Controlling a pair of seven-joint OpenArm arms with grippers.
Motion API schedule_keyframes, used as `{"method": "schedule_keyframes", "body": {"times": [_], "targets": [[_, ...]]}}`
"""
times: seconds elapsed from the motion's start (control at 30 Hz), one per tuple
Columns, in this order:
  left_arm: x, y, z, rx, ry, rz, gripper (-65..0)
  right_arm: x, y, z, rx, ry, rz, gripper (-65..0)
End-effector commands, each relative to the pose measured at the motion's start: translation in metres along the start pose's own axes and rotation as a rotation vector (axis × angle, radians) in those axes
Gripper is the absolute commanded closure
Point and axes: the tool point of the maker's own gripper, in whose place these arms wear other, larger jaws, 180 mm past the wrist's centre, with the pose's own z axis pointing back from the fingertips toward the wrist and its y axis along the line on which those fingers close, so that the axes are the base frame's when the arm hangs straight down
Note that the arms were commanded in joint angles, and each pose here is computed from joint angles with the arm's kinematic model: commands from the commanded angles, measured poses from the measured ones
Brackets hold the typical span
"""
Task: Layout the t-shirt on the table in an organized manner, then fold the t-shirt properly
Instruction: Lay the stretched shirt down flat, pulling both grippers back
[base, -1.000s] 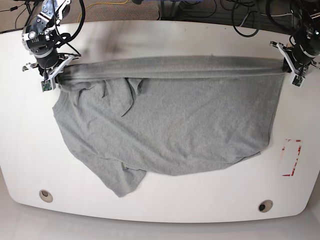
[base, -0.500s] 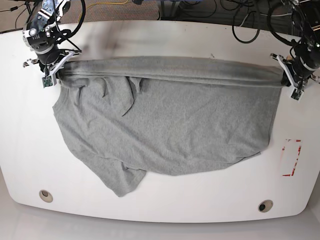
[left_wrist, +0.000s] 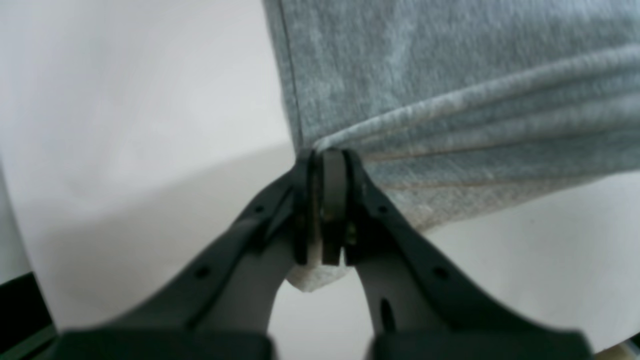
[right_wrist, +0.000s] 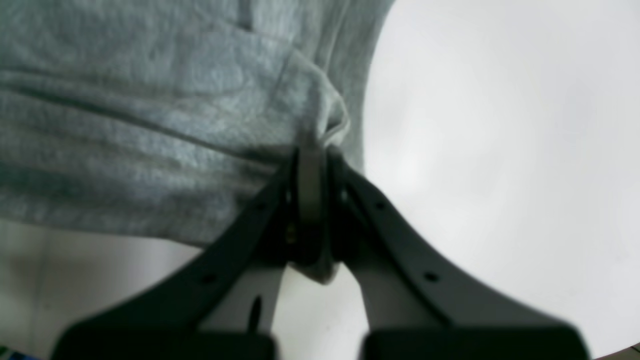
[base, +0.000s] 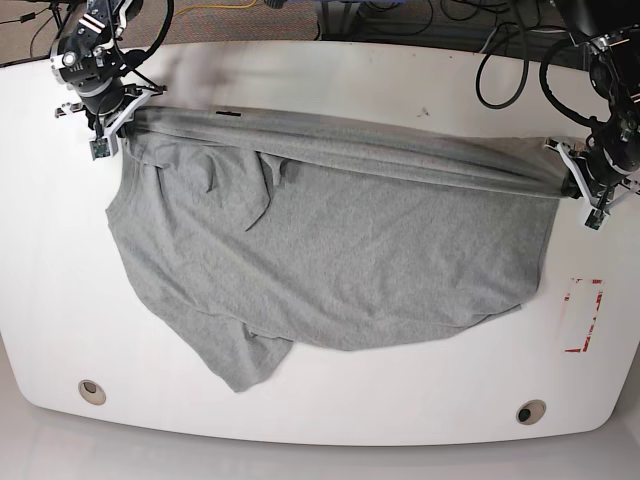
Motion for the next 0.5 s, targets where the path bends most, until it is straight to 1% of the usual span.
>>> {"method": "schedule_keyframes", "body": {"times": [0.0, 0.23, 0.27, 0.33, 0.47], "targets": [[0.007, 0.013, 0.002, 0.033, -0.007, -0.008, -1.1, 0.003, -0.01, 0.003, -0.031, -0.009, 0.006, -0.6], [0.018, 0.005, -0.009, -0.003, -0.011, -0.021, -1.3, 0.0, -0.011, 0.002, -0.03, 0.003, 0.005, -0.8], [0.02, 0.004, -0.011, -0.008, -0.013, -0.022, -2.2, 0.0, -0.011, 0.002, -0.03, 0.004, 0.005, -0.8], [0.025, 0.002, -0.014, -0.017, -0.017, -0.028, -6.5, -0.001, -0.011, 0.002, -0.03, 0.005, 0.005, -0.8], [0.033, -0.002, -0.017, -0.029, -0.025, -0.046, -20.6, -0.003, -0.01, 0.0, -0.025, 0.011, 0.002, -2.1]]}}
